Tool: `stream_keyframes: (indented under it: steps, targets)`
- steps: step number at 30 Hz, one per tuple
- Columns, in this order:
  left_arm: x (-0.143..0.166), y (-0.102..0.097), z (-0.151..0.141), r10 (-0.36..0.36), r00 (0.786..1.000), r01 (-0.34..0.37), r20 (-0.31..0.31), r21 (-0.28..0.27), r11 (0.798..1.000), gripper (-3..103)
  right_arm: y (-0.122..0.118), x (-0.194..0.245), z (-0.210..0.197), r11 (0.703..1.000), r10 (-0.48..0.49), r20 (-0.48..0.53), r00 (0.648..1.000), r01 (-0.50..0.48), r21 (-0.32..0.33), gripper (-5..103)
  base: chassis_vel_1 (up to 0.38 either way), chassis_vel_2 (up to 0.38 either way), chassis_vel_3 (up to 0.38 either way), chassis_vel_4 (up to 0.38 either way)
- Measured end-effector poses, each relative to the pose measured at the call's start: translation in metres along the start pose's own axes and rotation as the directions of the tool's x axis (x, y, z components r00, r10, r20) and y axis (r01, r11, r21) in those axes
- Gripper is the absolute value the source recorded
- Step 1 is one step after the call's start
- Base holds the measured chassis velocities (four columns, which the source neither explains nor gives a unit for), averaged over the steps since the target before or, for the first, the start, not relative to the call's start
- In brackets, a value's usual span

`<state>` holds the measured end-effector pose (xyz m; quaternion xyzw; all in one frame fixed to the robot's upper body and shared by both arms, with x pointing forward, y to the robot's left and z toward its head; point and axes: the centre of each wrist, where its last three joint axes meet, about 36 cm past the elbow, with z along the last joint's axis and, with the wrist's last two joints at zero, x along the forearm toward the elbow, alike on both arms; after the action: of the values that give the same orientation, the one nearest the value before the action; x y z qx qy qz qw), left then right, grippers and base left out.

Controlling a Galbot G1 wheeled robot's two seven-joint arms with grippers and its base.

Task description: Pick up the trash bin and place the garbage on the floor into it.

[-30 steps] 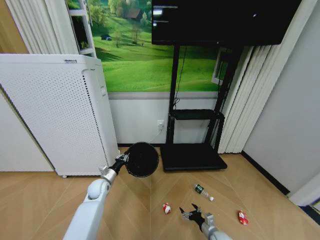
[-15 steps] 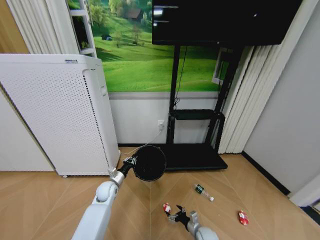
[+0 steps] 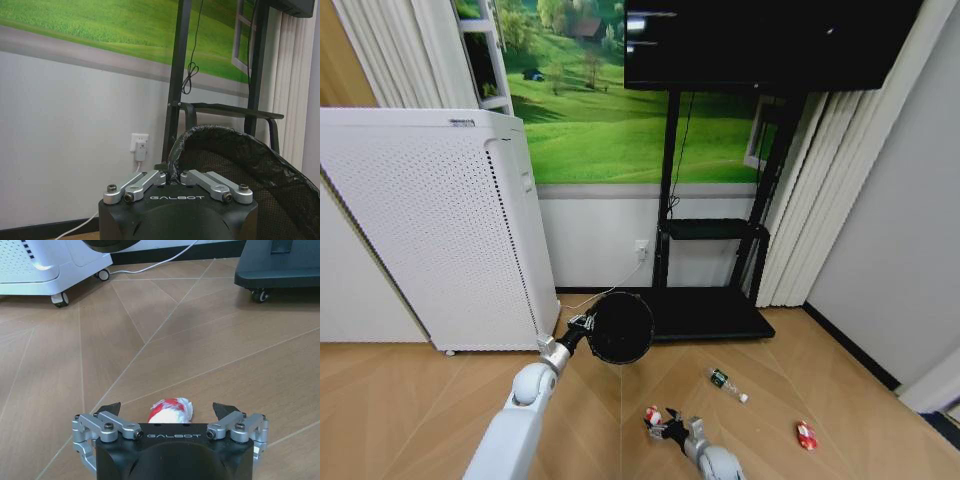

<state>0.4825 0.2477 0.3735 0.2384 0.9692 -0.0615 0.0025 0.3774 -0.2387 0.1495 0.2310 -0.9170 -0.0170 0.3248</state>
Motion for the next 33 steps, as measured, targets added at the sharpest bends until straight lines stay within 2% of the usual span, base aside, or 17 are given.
stream_keyframes:
  steps: [8, 18, 21, 23, 24, 25, 28, 30, 31, 33]
  targets:
    - [0.001, -0.004, 0.001, 0.004, 1.000, -0.004, -0.005, -0.004, 1.000, 7, 0.001, -0.009, 0.003, 1.000, 0.006, -0.011, 1.000, -0.006, 0.015, 100, 0.000, 0.000, 0.000, 0.000]
    - [0.005, -0.004, 0.003, 0.008, 1.000, -0.008, -0.012, -0.007, 1.000, 7, 0.005, -0.013, 0.013, 0.997, 0.028, -0.020, 0.999, -0.027, 0.071, 101, 0.000, 0.000, 0.000, 0.000]
    - [0.006, -0.003, 0.003, 0.006, 1.000, -0.006, -0.014, -0.008, 1.000, 7, 0.006, -0.014, 0.015, 0.996, 0.037, -0.020, 0.999, -0.036, 0.086, 91, 0.000, 0.000, 0.000, 0.000]
    - [0.007, -0.003, 0.003, 0.005, 1.000, -0.006, -0.015, -0.009, 1.000, 7, 0.006, -0.014, 0.016, 0.995, 0.041, -0.019, 0.999, -0.039, 0.088, 91, 0.000, 0.000, 0.000, 0.000]
    - [0.007, -0.003, 0.003, 0.004, 1.000, -0.004, -0.015, -0.010, 1.000, 7, 0.007, -0.014, 0.017, 0.995, 0.046, -0.020, 0.999, -0.044, 0.090, 86, 0.000, 0.000, 0.000, 0.000]
    - [0.007, -0.003, 0.003, 0.003, 1.000, -0.004, -0.015, -0.010, 1.000, 7, 0.008, -0.013, 0.018, 0.995, 0.050, -0.021, 0.999, -0.048, 0.090, 75, 0.000, 0.000, 0.000, 0.000]
    - [0.008, -0.002, 0.004, 0.004, 1.000, -0.004, -0.014, -0.010, 1.000, 7, 0.008, -0.012, 0.020, 0.994, 0.057, -0.025, 0.998, -0.054, 0.095, 70, 0.000, 0.000, 0.000, 0.000]
    - [0.009, -0.001, 0.002, 0.003, 1.000, -0.004, -0.011, -0.012, 1.000, 7, 0.007, -0.010, 0.021, 0.992, 0.065, -0.025, 0.998, -0.062, 0.110, 59, 0.000, 0.000, 0.000, 0.000]
    - [0.009, -0.001, 0.002, 0.003, 1.000, -0.004, -0.011, -0.012, 1.000, 7, 0.007, -0.010, 0.021, 0.992, 0.065, -0.025, 0.998, -0.062, 0.110, 59, 0.000, 0.000, 0.000, 0.000]
    - [0.011, 0.002, 0.001, -0.001, 1.000, 0.001, -0.008, -0.013, 1.000, 7, 0.007, -0.008, 0.022, 0.990, 0.073, -0.020, 0.997, -0.070, 0.123, 48, 0.000, 0.000, 0.000, 0.000]
